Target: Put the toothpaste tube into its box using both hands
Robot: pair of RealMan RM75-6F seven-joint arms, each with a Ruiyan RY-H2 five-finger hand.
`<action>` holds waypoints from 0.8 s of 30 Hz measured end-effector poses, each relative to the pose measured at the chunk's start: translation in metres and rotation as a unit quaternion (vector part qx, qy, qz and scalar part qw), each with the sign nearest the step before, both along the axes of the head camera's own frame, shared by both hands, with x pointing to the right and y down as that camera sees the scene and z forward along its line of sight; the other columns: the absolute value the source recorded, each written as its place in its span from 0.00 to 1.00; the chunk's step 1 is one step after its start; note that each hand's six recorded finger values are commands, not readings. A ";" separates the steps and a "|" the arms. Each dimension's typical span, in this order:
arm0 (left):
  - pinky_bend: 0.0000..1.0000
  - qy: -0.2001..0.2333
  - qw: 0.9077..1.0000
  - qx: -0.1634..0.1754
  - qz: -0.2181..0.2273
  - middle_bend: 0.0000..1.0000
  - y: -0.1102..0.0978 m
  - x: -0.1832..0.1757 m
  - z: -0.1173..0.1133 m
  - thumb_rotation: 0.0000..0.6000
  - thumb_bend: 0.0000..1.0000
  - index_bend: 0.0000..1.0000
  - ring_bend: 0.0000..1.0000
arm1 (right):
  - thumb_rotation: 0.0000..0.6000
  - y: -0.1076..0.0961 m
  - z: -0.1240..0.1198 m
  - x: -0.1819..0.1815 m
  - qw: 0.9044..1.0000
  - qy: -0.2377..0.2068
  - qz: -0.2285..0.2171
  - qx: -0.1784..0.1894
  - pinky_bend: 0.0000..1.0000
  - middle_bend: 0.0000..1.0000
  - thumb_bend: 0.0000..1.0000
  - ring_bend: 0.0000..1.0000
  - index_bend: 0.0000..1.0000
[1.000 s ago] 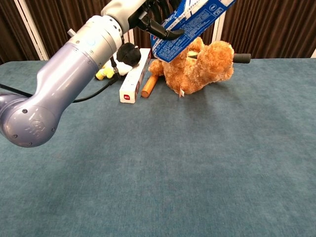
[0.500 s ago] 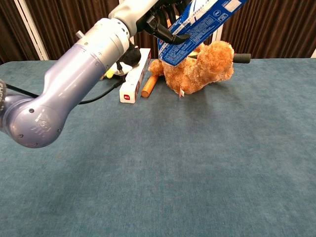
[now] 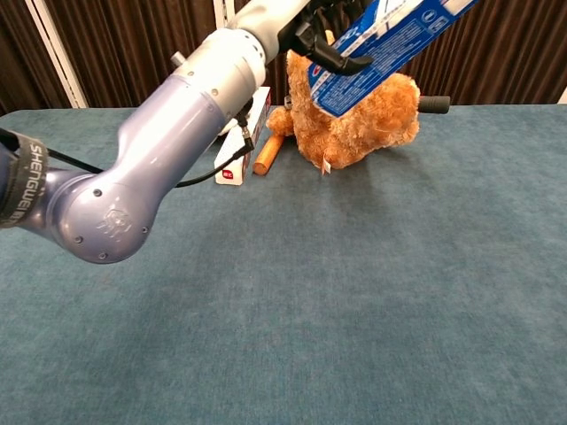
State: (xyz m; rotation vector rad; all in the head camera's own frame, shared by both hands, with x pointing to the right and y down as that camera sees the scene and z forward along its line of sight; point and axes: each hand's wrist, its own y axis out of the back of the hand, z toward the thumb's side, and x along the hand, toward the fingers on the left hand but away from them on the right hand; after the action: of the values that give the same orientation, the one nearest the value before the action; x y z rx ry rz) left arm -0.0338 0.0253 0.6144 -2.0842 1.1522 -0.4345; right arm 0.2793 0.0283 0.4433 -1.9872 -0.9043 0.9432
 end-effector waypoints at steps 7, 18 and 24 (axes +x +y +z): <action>0.45 0.016 1.000 0.001 0.007 0.50 0.004 0.015 -0.010 1.00 0.39 0.44 0.46 | 1.00 0.001 -0.004 0.000 1.000 -0.002 -0.001 0.003 0.47 0.61 0.44 0.56 0.81; 0.45 0.030 1.000 -0.001 0.009 0.50 0.007 0.030 -0.019 1.00 0.39 0.44 0.46 | 1.00 0.004 -0.010 0.003 1.000 -0.004 0.001 0.006 0.44 0.61 0.44 0.53 0.78; 0.45 0.039 0.999 -0.006 0.004 0.50 0.009 0.036 -0.021 1.00 0.39 0.44 0.45 | 1.00 0.005 -0.013 0.005 1.000 -0.004 0.001 0.007 0.26 0.39 0.44 0.27 0.38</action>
State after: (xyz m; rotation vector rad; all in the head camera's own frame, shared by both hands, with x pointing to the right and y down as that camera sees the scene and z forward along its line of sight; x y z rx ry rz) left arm 0.0021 0.0338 0.5930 -2.1316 1.1897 -0.3591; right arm 0.2841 0.0335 0.4306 -1.9806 -0.9146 0.9281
